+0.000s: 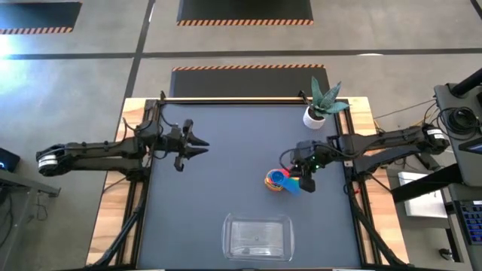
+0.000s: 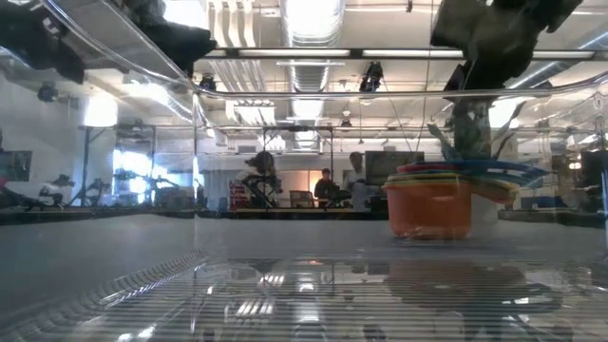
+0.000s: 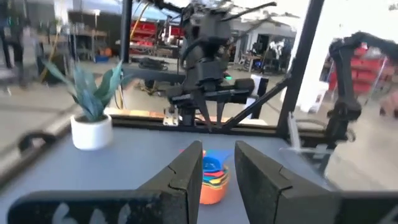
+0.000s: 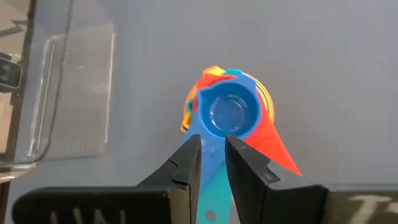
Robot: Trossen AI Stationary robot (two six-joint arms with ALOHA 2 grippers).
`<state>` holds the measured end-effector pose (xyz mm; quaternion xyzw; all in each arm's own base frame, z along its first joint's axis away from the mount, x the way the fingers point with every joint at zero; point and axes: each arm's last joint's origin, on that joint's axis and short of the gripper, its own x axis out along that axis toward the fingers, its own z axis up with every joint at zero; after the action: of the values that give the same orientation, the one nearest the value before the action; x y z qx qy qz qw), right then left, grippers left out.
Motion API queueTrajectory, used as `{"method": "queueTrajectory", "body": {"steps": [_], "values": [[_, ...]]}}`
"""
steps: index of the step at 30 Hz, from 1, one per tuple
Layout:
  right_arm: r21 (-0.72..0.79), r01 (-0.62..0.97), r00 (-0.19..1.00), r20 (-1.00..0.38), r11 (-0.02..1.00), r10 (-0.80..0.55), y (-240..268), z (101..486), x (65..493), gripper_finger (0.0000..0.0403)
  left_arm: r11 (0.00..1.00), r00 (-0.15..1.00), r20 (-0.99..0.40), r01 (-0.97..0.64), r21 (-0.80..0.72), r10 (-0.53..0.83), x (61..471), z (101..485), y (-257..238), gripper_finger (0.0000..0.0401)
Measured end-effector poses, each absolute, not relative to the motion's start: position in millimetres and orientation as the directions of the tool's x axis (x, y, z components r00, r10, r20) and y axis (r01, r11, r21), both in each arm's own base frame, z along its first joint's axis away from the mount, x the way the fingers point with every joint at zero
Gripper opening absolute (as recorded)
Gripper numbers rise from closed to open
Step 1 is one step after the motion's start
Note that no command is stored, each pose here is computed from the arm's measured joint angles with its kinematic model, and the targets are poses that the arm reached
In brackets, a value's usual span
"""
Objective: Nest measuring cups in basket
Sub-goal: Put the all measuring cups into the bin
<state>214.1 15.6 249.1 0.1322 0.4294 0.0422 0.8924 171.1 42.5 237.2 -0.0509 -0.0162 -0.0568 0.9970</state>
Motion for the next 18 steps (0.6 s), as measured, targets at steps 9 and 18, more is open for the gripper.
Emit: {"method": "queueTrajectory", "body": {"steps": [9,18], "values": [[0.244,0.037,0.658,-0.736,0.969,0.160,42.1,254.8,215.1,0.0056,0.987,0.994,-0.092,0.052,-0.149,-0.066,223.9,237.4,34.5,0.0076],[0.201,-0.020,0.655,-0.738,0.979,0.164,75.3,253.9,206.7,0.0056,0.991,0.965,-0.234,0.105,-0.083,-0.121,312.7,251.8,52.9,0.0076]]}}
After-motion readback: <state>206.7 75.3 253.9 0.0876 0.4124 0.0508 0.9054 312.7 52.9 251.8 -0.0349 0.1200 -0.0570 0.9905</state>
